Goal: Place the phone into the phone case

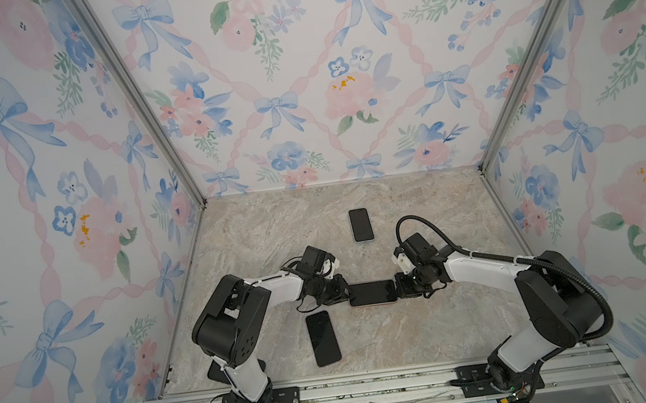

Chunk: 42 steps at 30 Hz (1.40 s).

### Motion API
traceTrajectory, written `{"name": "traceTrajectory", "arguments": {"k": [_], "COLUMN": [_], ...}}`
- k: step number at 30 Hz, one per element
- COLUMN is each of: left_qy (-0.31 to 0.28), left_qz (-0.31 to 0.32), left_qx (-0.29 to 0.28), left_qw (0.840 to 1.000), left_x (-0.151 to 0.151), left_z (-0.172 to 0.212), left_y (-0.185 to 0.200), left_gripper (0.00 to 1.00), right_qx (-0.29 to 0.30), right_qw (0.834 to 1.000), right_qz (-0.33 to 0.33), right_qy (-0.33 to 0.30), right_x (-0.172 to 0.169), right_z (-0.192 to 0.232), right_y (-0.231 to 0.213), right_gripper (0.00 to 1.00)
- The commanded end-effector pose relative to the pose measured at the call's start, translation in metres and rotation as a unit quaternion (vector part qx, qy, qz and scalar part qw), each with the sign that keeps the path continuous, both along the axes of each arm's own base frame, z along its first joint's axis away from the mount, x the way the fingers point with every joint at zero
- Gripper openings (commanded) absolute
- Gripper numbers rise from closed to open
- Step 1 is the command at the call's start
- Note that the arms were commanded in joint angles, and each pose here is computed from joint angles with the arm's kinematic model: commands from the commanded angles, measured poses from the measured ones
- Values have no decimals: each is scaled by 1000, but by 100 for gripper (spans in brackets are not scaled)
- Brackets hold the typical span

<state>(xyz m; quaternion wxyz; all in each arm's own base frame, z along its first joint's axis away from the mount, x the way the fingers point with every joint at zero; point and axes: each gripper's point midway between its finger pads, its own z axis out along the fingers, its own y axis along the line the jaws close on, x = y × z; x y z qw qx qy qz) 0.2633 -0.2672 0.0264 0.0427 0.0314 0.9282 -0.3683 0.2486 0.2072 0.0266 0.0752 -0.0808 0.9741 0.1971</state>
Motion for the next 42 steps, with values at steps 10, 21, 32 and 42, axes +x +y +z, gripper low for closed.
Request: {"name": "traceTrajectory", "arguments": {"k": [10, 21, 32, 42], "left_qy": [-15, -7, -8, -3], "left_qz": [3, -24, -26, -26], "left_qx": [23, 38, 32, 35], "left_qw": [1000, 999, 999, 999], "left_x": [-15, -61, -59, -58], "left_z": [17, 11, -4, -12], "left_y": [14, -15, -24, -24], "left_gripper": [44, 52, 64, 98], "right_qx": [-24, -47, -36, -23], "right_qw": [997, 982, 983, 984], "right_qz": [55, 153, 163, 169], "right_qy": [-43, -102, -76, -42], "right_x": [1, 46, 60, 45], "right_z": [36, 33, 14, 2], "right_y": [0, 24, 35, 42], "right_gripper": [32, 46, 63, 65]}}
